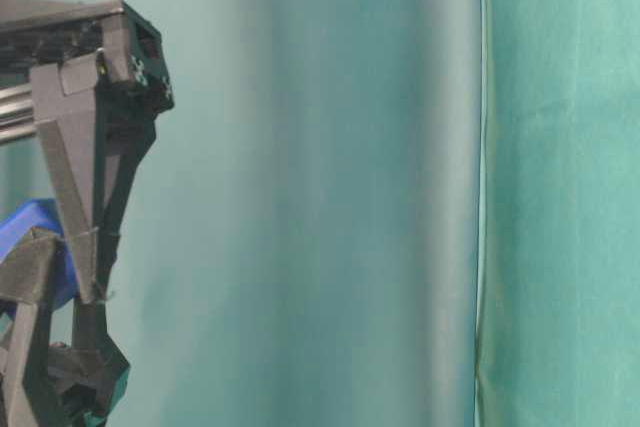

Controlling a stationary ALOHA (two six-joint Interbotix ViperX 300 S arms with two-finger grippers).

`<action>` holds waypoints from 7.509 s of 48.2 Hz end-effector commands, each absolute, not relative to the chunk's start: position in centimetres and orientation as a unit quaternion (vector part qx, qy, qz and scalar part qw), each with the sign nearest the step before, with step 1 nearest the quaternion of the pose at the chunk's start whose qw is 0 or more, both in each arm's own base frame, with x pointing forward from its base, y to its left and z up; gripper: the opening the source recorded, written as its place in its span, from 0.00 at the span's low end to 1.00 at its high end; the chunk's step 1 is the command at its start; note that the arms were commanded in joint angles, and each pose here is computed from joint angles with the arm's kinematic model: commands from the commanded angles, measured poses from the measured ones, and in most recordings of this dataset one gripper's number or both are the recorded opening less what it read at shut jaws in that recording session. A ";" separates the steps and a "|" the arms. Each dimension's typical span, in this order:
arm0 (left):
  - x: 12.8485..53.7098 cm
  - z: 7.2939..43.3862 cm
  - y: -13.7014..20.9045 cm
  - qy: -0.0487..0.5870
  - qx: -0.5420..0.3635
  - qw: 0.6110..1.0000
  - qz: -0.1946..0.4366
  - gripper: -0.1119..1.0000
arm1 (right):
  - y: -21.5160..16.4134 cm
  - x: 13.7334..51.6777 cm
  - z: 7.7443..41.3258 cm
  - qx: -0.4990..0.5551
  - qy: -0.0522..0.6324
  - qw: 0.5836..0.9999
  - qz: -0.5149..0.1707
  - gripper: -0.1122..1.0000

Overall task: Handover the blue block to the right arm after grasping it with the left arm, then place it in the designated position.
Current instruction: 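Close the right gripper on the cube's exposed side, then open the left gripper and pull the right gripper back with the cube, then carry the cube with the right gripper and lower it toward the table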

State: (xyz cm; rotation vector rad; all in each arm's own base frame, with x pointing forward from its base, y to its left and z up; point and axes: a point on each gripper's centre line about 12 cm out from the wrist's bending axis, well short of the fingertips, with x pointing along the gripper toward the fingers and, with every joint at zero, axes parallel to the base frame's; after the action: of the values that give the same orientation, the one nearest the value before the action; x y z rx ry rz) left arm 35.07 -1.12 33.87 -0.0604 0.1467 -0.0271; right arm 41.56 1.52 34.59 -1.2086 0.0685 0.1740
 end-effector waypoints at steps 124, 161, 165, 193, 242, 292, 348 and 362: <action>31.5 35.8 -1.2 0.050 -0.030 0.998 -0.017 0.99 | 1.2 34.6 36.4 -0.562 0.041 0.824 0.058 0.65; 32.0 35.7 -1.1 0.056 -0.020 0.998 -0.016 0.99 | 1.2 34.4 36.6 -0.179 0.060 0.982 0.031 0.65; 32.0 35.6 -1.1 0.057 -0.017 0.998 -0.016 0.99 | 1.2 34.3 36.8 -0.119 0.060 0.991 0.028 0.65; 32.0 35.7 -1.0 0.056 -0.015 0.998 -0.015 0.99 | 1.1 33.6 37.5 0.102 0.056 0.993 0.012 0.65; 32.0 35.7 -1.1 0.055 -0.016 0.998 -0.016 0.99 | 1.0 33.6 37.4 0.103 0.060 0.993 0.009 0.65; 31.9 35.7 -1.1 0.055 -0.017 0.998 -0.016 0.99 | 1.3 33.3 36.2 0.102 0.109 0.989 -0.015 0.65; 32.0 35.7 -1.1 0.055 -0.016 0.998 -0.016 0.99 | 2.7 33.8 31.1 0.109 0.248 0.961 -0.054 0.65; 32.0 35.7 -1.0 0.055 -0.017 0.998 -0.015 0.99 | 3.5 36.8 26.8 0.104 0.279 0.954 -0.037 0.65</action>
State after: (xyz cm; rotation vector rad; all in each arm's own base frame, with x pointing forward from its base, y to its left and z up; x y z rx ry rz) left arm 31.87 -1.12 34.36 -0.0341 0.1479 -0.0325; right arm 35.97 3.28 26.99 0.2063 0.5784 -0.0893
